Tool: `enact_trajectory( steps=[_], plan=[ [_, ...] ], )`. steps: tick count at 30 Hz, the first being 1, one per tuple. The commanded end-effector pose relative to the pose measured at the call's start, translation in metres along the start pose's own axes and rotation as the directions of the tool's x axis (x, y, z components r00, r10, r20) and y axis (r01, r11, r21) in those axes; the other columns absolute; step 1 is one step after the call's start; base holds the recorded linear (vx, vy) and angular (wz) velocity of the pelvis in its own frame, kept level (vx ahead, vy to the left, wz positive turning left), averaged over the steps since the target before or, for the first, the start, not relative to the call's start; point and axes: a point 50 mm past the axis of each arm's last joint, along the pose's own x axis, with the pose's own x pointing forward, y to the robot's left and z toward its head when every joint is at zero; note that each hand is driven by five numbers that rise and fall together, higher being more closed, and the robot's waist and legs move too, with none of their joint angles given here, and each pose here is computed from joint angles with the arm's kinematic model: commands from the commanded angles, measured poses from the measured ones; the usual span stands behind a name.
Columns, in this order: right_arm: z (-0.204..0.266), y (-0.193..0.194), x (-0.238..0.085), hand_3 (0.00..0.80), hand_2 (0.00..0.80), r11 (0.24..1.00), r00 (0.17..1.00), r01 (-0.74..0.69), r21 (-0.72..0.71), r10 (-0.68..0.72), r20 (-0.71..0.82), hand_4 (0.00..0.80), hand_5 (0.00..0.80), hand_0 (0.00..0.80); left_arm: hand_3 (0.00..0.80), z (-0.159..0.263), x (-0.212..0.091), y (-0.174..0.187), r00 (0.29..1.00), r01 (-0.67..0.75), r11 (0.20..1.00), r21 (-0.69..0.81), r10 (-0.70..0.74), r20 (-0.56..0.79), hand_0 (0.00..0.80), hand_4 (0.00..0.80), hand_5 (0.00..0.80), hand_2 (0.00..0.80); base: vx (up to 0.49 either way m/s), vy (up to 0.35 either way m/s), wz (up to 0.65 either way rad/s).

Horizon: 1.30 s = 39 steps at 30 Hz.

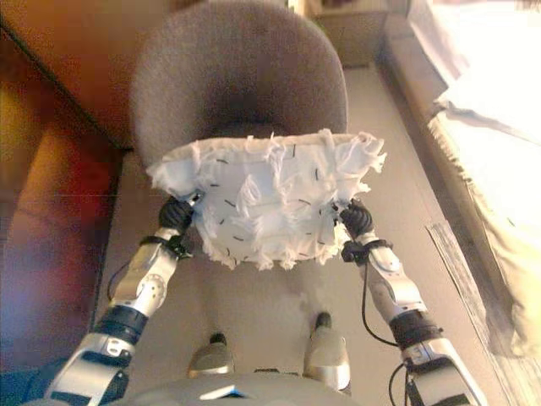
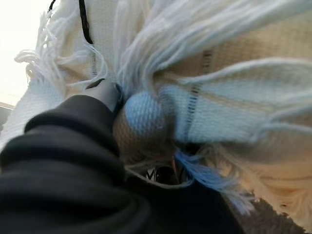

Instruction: Pick up the cushion and take it to the sofa

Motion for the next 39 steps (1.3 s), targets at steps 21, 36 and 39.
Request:
enact_trajectory(
  steps=[21, 36, 39],
  plan=[
    [0.001, 0.023, 0.009, 0.8, 0.8, 0.986, 0.99, -0.121, 0.113, 0.111, 0.089, 0.8, 0.8, 0.8, 0.8, 0.044, 0.026, -0.01, 0.989, 0.093, 0.985, 0.148, -0.109, 0.102, 0.8, 0.8, 0.8, 0.8, 0.173, 0.08, -0.05],
    [-0.017, 0.041, 0.002, 0.8, 0.8, 0.957, 0.958, -0.286, 0.039, 0.287, -0.016, 0.8, 0.8, 0.8, 0.8, 0.023, -0.011, 0.027, 0.996, -0.033, 0.996, 0.078, 0.026, 0.088, 0.8, 0.8, 0.8, 0.8, 0.446, -0.192, -0.2],
    [-0.016, 0.038, 0.002, 0.8, 0.8, 0.955, 0.955, -0.295, 0.022, 0.296, -0.026, 0.8, 0.8, 0.8, 0.8, 0.024, -0.01, 0.023, 0.995, -0.026, 0.998, 0.048, 0.021, 0.1, 0.8, 0.8, 0.8, 0.8, 0.269, -0.112, -0.17]
  ],
)
